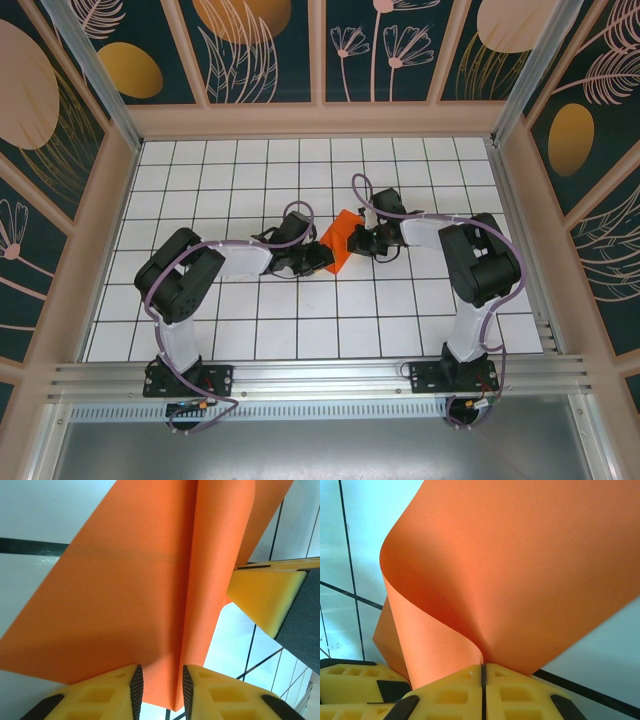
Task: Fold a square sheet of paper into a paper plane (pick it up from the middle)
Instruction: Fold the triangle a second time at the center of the table.
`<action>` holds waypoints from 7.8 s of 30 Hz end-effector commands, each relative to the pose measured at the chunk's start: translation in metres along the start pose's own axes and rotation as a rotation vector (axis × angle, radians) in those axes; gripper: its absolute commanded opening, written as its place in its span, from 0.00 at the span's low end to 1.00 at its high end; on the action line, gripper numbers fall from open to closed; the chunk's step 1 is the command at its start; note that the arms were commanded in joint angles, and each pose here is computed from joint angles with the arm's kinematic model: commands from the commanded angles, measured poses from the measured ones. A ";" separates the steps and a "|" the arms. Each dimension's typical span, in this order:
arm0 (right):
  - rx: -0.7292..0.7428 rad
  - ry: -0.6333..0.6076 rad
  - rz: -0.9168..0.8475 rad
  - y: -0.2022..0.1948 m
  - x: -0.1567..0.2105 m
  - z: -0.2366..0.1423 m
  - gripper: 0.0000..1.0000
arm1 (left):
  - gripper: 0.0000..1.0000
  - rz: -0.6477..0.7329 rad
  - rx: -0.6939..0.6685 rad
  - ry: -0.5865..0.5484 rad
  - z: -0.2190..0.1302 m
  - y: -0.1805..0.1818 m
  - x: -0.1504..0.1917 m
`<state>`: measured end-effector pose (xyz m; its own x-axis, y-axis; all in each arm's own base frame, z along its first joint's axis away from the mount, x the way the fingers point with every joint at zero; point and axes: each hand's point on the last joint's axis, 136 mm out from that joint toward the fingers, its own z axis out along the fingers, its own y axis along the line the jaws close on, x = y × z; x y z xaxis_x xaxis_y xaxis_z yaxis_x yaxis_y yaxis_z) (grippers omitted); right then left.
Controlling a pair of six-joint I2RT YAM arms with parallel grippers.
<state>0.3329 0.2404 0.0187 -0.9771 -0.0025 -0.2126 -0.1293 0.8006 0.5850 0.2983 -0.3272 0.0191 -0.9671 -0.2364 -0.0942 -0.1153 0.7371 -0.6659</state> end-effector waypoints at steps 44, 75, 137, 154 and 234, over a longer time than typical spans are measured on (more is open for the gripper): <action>0.067 0.020 -0.052 -0.006 -0.002 0.006 0.10 | 0.29 0.124 0.190 -0.072 -0.028 -0.069 -0.019; 0.066 0.021 -0.055 -0.005 -0.005 0.009 0.10 | 0.24 0.060 0.078 -0.001 0.016 -0.026 -0.012; -0.058 -0.123 -0.037 0.042 -0.001 -0.026 0.17 | 0.19 -0.001 -0.088 0.003 0.024 0.018 -0.006; 0.030 -0.028 -0.032 0.015 0.010 0.010 0.14 | 0.17 0.012 -0.049 -0.011 0.018 0.002 -0.011; 0.172 0.158 -0.125 -0.022 0.085 0.010 0.10 | 0.21 0.036 -0.121 -0.135 0.012 0.008 -0.052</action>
<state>0.2853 0.2653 0.0155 -0.9386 -0.1706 -0.2999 -0.3105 0.7966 0.5187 0.3515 -0.3236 0.0206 -0.9291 -0.2949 -0.2234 -0.1097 0.7962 -0.5950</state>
